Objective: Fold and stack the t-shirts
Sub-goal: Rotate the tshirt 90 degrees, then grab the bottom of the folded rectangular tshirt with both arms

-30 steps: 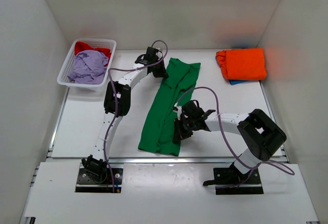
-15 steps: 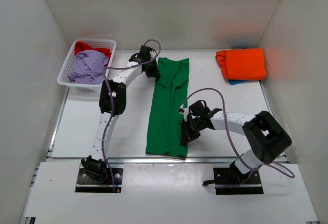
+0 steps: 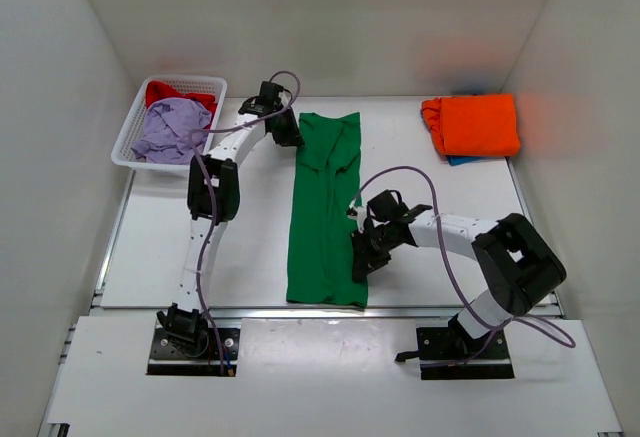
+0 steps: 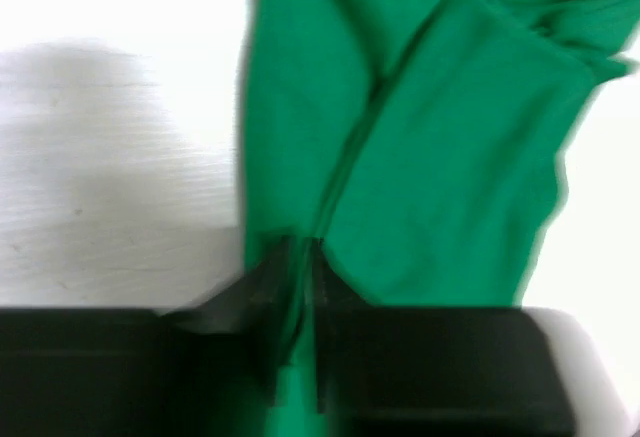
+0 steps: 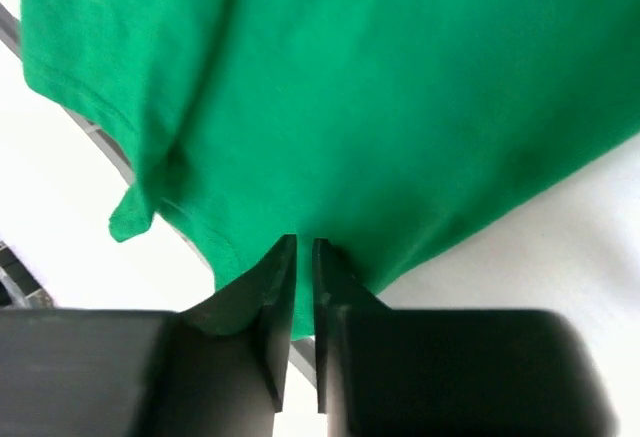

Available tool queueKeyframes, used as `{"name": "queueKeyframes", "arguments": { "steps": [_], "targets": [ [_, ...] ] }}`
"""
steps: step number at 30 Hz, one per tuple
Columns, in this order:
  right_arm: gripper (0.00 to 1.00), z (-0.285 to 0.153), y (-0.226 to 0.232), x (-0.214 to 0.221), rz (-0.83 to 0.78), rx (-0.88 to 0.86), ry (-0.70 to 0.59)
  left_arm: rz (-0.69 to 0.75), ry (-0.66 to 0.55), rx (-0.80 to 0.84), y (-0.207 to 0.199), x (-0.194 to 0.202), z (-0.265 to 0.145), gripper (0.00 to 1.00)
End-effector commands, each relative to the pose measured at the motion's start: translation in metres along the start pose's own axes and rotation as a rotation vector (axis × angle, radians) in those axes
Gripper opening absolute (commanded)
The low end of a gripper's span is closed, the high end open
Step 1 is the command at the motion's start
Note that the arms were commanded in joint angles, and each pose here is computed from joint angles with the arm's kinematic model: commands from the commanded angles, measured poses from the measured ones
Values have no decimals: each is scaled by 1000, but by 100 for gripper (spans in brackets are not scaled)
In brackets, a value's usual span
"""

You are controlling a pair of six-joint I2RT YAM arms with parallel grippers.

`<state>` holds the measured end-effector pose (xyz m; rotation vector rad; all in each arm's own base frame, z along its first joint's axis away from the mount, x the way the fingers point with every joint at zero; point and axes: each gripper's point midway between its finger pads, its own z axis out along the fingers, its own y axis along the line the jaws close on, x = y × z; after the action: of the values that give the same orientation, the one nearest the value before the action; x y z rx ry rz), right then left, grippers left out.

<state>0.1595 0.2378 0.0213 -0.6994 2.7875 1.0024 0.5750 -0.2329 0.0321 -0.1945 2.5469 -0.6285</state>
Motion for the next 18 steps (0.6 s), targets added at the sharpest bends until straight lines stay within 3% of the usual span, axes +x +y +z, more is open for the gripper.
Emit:
{"name": "queueKeyframes", "arguments": {
  "steps": [1, 2, 4, 6, 10, 14, 16, 18],
  "targets": [
    [11, -17, 12, -22, -68, 8, -46, 12, -35, 164, -44, -29, -52, 32],
    [15, -23, 20, -30, -78, -14, -74, 8, -28, 218, -54, -30, -61, 34],
    [32, -40, 42, -46, -78, -68, -151, 16, -5, 267, -66, -18, -90, 37],
    [40, -51, 55, -55, -81, -68, -211, 36, -12, 305, -70, 0, -115, 36],
    [50, -63, 46, -42, 63, -15, -298, 39, -37, 265, -45, 83, -173, 39],
    [59, -55, 23, -5, 197, 17, -322, 82, 7, 180, -10, 185, -204, 41],
    [70, -51, 14, 9, 238, 28, -327, 78, 9, 164, 2, 221, -208, 45],
    [74, -42, 7, 26, 277, 33, -312, 79, 15, 190, 3, 253, -212, 46]
  ]
}}
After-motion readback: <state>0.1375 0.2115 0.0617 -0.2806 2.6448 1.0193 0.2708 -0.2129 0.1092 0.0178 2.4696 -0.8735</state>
